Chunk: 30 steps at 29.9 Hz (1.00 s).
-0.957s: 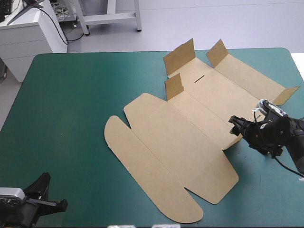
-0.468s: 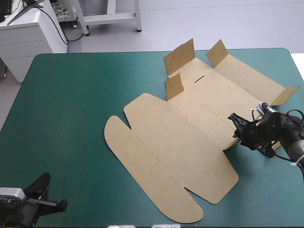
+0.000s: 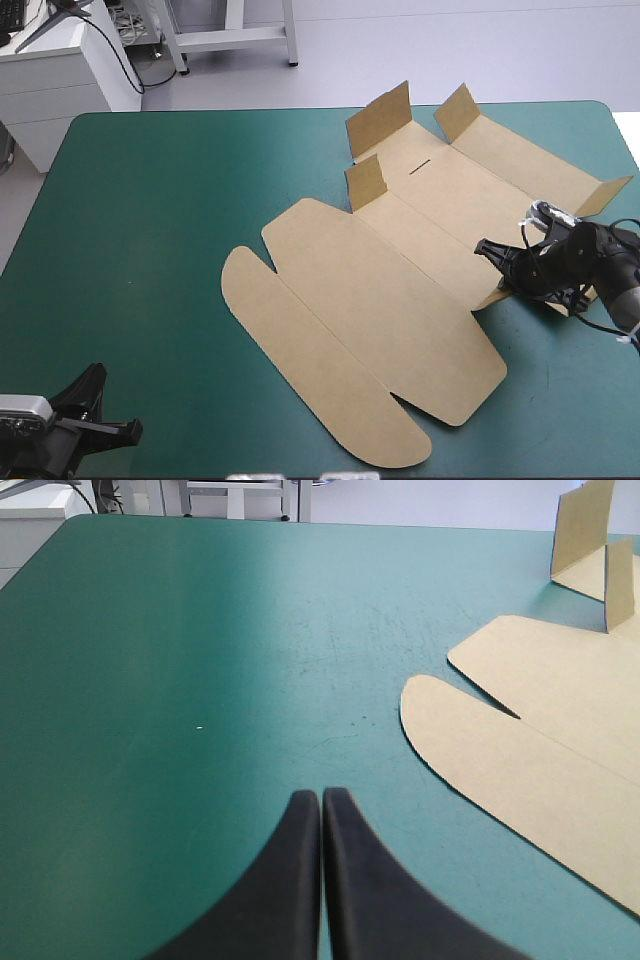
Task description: Fold the box
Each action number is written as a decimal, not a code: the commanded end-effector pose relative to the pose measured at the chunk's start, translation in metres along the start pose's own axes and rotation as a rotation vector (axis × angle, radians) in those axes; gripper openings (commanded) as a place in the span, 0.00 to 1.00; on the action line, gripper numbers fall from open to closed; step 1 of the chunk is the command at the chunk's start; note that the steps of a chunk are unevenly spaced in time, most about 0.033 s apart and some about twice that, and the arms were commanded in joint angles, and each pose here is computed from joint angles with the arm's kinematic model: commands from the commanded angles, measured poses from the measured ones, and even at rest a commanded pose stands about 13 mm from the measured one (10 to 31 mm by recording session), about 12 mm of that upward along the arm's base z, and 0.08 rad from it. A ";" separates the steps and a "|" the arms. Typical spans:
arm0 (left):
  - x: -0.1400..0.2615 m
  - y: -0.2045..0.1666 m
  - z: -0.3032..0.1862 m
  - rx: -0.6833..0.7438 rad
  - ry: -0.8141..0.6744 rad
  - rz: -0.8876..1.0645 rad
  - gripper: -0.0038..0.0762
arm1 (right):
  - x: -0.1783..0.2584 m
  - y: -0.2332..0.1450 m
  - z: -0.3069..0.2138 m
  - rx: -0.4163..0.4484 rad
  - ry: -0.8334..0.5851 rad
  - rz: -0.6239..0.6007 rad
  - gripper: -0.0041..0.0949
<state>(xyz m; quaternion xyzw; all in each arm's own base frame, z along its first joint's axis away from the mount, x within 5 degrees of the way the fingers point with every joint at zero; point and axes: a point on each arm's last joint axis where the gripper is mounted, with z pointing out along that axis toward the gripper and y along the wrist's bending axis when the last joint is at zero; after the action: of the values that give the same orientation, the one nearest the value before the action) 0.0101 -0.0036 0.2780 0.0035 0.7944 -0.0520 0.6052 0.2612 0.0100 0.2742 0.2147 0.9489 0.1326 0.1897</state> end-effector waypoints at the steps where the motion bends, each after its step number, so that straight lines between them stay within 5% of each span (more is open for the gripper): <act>1: -0.011 -0.001 -0.005 0.011 -0.100 -0.002 0.04 | -0.014 0.012 -0.030 -0.014 -0.070 -0.169 0.04; 16: -0.011 -0.001 -0.005 0.011 -0.100 -0.002 0.04 | -0.034 0.058 -0.005 -0.036 0.106 -0.579 0.04; 30: -0.011 -0.001 -0.005 0.011 -0.100 -0.002 0.04 | -0.022 0.158 0.027 -0.112 0.099 -1.310 0.04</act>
<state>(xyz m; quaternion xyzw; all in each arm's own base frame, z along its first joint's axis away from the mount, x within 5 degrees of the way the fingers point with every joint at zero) 0.0101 -0.0036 0.2780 0.0035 0.7944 -0.0520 0.6052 0.3477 0.1276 0.2804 -0.3600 0.9193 0.0584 0.1478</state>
